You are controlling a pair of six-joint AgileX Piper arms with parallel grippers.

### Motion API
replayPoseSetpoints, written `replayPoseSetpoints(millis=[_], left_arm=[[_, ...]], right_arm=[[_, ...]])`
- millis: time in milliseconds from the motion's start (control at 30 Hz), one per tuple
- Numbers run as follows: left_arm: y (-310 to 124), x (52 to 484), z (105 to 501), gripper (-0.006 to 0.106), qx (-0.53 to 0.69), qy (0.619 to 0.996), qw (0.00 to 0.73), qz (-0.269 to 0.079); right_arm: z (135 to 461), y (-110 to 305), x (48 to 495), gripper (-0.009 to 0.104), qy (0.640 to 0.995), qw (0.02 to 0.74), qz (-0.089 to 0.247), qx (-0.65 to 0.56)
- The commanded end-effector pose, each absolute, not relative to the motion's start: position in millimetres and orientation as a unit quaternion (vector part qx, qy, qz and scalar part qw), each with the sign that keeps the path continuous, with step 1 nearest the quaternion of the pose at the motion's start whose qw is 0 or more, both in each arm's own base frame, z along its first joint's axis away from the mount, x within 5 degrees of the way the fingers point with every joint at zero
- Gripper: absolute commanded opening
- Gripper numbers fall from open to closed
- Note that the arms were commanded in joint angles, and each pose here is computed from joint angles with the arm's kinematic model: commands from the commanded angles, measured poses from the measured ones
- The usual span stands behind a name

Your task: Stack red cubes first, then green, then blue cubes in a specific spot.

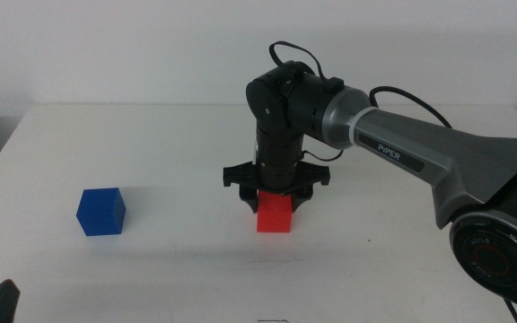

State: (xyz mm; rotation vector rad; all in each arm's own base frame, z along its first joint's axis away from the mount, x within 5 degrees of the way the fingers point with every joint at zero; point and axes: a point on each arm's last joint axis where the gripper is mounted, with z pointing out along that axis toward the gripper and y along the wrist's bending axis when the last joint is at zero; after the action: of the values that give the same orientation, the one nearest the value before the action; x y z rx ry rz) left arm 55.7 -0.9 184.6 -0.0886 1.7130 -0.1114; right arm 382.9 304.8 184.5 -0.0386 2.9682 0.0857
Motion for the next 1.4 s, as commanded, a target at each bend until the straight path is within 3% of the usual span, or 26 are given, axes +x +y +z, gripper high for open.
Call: replayPoseSetpoints(millis=[0, 267, 300, 433, 667, 800, 933, 1233, 1367], left_arm=[[-1, 55, 194, 0.094, -0.037, 0.719, 0.692, -0.054], [-1, 55, 194, 0.094, -0.037, 0.719, 0.692, -0.054], [-1, 55, 194, 0.094, -0.037, 0.719, 0.692, -0.054], [-1, 55, 194, 0.094, -0.037, 0.719, 0.692, -0.054], [-1, 55, 194, 0.094, -0.037, 0.719, 0.692, -0.054], [-1, 55, 194, 0.094, -0.037, 0.719, 0.692, -0.054], [-1, 55, 194, 0.094, -0.037, 0.719, 0.692, -0.054], [-1, 55, 194, 0.094, -0.037, 0.719, 0.692, -0.054], [-1, 55, 194, 0.094, -0.037, 0.719, 0.692, -0.054]], right_arm=[[213, 304, 369, 0.052, 0.997, 0.067, 0.033, -0.016], [214, 307, 366, 0.078, 0.997, 0.068, 0.034, -0.020], [227, 305, 365, 0.083, 0.996, 0.080, 0.041, -0.020], [257, 298, 362, 0.083, 0.992, 0.114, 0.049, -0.034], [341, 263, 348, 0.083, 0.974, 0.216, 0.061, -0.030], [386, 228, 339, 0.083, 0.960, 0.269, 0.065, -0.034], [407, 182, 319, 0.083, 0.958, 0.278, 0.051, -0.051], [415, 42, 250, 0.082, 0.947, 0.313, -0.014, 0.075], [407, 5, 218, 0.082, 0.942, 0.322, -0.049, 0.081]])
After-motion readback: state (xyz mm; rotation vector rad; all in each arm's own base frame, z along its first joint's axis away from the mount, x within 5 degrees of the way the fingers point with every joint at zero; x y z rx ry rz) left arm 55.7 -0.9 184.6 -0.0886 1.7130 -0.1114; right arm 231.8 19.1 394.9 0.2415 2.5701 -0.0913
